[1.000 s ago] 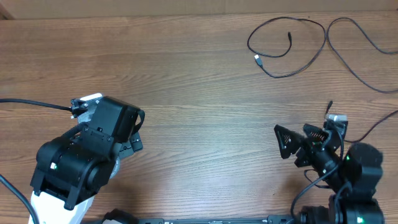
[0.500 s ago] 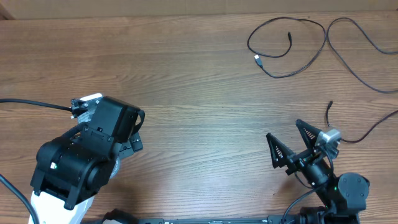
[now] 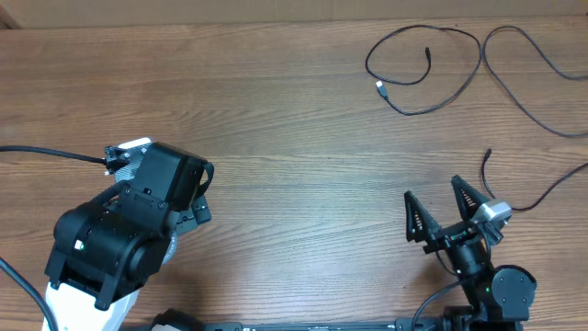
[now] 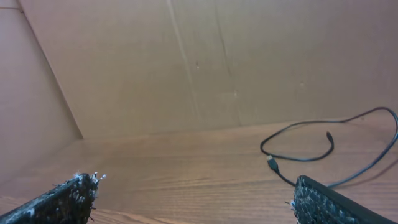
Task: Untangle cables
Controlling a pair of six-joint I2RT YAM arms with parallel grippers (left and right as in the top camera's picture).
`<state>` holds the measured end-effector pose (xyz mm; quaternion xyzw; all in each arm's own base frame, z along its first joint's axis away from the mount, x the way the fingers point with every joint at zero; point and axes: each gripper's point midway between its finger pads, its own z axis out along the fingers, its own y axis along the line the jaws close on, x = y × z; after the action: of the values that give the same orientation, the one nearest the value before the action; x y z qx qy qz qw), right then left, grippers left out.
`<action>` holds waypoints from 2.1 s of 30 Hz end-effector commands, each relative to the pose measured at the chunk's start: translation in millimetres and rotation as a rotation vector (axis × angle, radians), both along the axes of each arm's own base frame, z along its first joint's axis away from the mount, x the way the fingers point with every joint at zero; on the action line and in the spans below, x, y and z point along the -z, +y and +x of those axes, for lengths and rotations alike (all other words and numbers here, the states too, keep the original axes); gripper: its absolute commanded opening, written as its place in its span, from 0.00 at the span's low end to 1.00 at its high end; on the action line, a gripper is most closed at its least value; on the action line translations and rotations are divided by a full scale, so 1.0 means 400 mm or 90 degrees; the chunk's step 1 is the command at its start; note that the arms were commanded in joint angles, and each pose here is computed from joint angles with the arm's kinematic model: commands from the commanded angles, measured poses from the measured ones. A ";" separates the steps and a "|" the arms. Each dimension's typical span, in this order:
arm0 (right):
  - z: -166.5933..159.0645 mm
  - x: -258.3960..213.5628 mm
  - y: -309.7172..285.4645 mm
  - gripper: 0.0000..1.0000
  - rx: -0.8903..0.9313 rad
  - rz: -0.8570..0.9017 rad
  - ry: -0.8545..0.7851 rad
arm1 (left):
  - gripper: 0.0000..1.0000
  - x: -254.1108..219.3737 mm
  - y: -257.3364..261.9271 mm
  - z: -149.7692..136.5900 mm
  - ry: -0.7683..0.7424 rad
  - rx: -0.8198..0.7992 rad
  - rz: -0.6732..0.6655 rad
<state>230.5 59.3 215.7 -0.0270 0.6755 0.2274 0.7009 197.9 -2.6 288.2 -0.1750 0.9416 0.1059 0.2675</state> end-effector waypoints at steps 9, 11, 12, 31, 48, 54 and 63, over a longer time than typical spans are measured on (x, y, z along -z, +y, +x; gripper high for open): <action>0.020 0.060 -0.038 1.00 0.046 0.001 0.024 | 1.00 -0.006 0.009 0.003 -0.010 -0.014 0.006; 0.023 0.075 -0.038 1.00 0.046 0.001 0.031 | 0.99 -0.006 0.009 0.003 -0.010 -0.014 0.006; 0.025 0.084 -0.043 1.00 0.054 0.002 0.041 | 1.00 -0.006 0.009 0.002 -0.010 -0.014 0.006; 0.032 0.106 -0.074 1.00 0.102 -0.082 0.039 | 0.99 -0.006 0.009 0.002 -0.010 -0.014 0.006; 0.034 0.102 -0.099 1.00 0.128 -0.080 0.037 | 1.00 -0.006 0.009 0.003 -0.010 -0.014 0.006; 0.034 0.102 -0.099 1.00 0.128 -0.080 0.037 | 1.00 -0.006 0.009 0.002 -0.010 -0.014 0.006; 0.034 0.101 -0.099 1.00 0.128 -0.080 0.037 | 1.00 -0.006 0.009 0.002 -0.010 -0.014 0.006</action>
<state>243.7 22.6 176.2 0.0014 0.7100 0.1218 0.6936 197.9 -2.6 288.2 -0.1750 0.9416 0.1059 0.2675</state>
